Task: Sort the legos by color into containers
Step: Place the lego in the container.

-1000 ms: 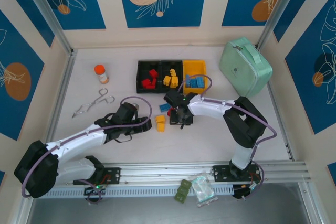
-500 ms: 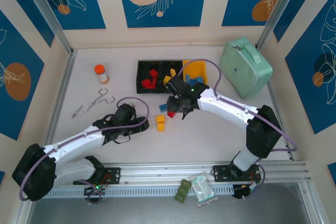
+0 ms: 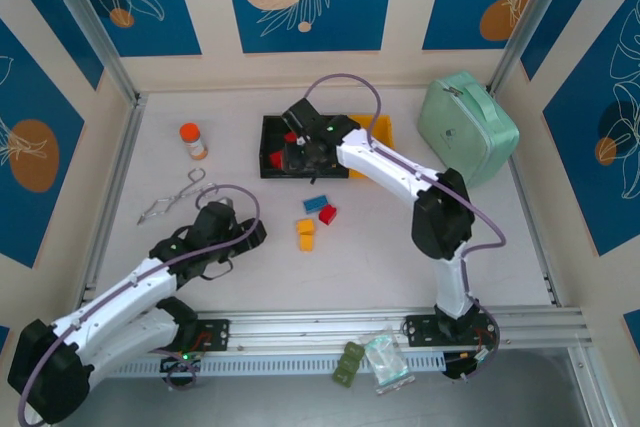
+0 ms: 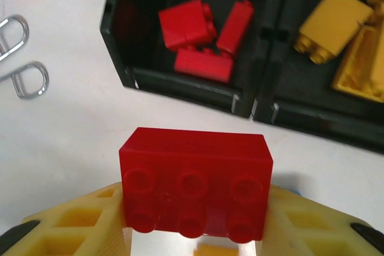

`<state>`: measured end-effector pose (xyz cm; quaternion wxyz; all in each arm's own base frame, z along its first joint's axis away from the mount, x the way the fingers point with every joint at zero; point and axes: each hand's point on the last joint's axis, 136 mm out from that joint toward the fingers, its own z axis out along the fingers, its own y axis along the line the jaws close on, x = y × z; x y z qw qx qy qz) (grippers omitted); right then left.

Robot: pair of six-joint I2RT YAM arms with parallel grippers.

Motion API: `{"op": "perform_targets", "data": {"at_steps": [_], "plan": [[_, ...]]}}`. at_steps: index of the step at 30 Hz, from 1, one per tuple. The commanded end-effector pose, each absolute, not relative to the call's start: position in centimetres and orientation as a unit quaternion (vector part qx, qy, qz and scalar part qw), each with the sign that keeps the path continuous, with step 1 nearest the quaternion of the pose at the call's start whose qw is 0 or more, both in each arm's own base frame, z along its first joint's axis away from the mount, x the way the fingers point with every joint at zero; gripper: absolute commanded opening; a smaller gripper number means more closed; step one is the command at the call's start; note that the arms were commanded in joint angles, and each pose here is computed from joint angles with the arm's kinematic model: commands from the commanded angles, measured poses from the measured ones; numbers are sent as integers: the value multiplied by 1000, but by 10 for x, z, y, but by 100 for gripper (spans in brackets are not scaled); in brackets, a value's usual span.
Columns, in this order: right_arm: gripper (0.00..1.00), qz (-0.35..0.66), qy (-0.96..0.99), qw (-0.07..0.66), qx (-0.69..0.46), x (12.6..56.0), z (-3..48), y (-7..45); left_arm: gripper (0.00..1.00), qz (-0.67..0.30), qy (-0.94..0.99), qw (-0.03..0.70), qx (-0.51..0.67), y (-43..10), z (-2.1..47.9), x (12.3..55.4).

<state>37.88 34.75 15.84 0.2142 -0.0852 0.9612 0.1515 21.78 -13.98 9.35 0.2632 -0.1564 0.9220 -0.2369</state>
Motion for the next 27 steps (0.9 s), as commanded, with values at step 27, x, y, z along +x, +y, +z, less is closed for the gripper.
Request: {"op": "perform_targets", "data": {"at_steps": [27], "plan": [[60,223,946,222,-71,486,134,400,73,-252,917,253,-175,-129,103,219]]}}
